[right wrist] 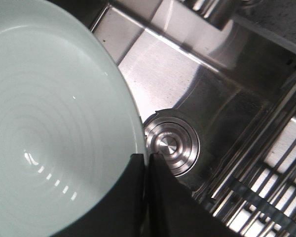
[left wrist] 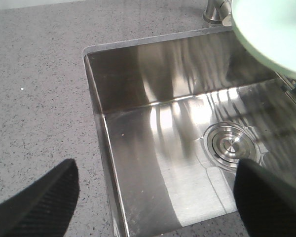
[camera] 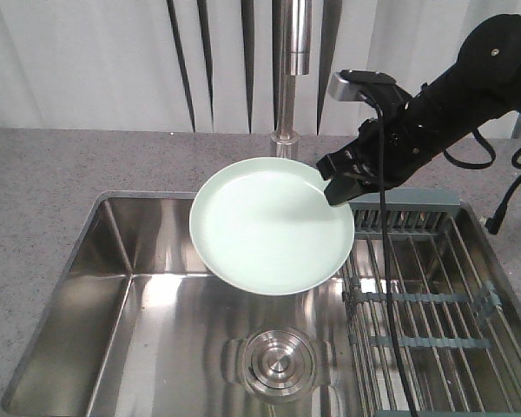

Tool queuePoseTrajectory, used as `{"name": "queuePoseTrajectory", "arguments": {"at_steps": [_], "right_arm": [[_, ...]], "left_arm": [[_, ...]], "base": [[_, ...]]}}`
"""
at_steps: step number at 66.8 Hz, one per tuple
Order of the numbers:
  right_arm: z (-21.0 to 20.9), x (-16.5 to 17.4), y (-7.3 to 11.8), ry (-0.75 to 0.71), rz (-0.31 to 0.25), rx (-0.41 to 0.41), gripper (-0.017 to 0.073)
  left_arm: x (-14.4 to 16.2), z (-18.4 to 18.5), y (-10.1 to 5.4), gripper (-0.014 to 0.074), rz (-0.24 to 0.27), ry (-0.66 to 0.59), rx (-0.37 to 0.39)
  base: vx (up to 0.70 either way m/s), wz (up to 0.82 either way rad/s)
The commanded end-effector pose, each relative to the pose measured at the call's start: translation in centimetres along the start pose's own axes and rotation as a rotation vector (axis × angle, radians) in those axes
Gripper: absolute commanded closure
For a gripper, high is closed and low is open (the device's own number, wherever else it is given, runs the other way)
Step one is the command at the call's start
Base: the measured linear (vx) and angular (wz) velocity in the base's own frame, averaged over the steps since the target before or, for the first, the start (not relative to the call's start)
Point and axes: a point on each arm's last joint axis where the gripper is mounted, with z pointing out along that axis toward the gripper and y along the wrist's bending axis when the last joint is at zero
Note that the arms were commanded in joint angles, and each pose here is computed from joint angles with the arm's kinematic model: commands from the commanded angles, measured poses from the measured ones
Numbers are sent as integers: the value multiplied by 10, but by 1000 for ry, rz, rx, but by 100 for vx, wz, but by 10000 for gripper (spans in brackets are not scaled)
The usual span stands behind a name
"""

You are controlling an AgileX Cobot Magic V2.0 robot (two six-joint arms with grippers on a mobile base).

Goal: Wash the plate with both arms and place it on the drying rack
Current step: 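Hold and tilt the plate under the faucet with the right gripper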

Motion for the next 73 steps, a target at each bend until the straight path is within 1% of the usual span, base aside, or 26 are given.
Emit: {"name": "queuePoseTrajectory", "arguments": {"at_steps": [1,7,12,15,22,30,38,45,57,62,73], "right_arm": [[-33,-6,-3,-96,15,14,562],[-39,-3,-15,-86,56,21,562],[-43,3,-20,-77,71,39,562],[-46,6,-20,-84,73,54,562],[-54,20,-22,-107,101,77,562],[-56,40,-20,-98,121,84,562],[-59,57,-12,-99,122,89,561],[-59,71,-3,-91,126,75,561],[-57,85,19,-84,80,60,561],[-53,86,28,-74,72,44,561],[-42,81,52,-77,20,17,561]], "left_arm": [[-13,-4,-1,4,-10,-89,7],[-13,-4,-1,4,-10,-89,7],[-13,-4,-1,4,-10,-89,7],[-13,-4,-1,4,-10,-89,7],[-13,-4,-1,4,-10,-89,7],[-13,-4,-1,4,-10,-89,7],[-13,-4,-1,4,-10,-89,7],[-13,-4,-1,4,-10,-89,7],[-13,-4,-1,4,-10,-89,7],[-13,-4,-1,4,-10,-89,7],[-13,-4,-1,4,-10,-89,7]], "base": [[0,0],[0,0],[0,0],[0,0],[0,0],[0,0],[0,0],[0,0],[0,0],[0,0],[0,0]]}}
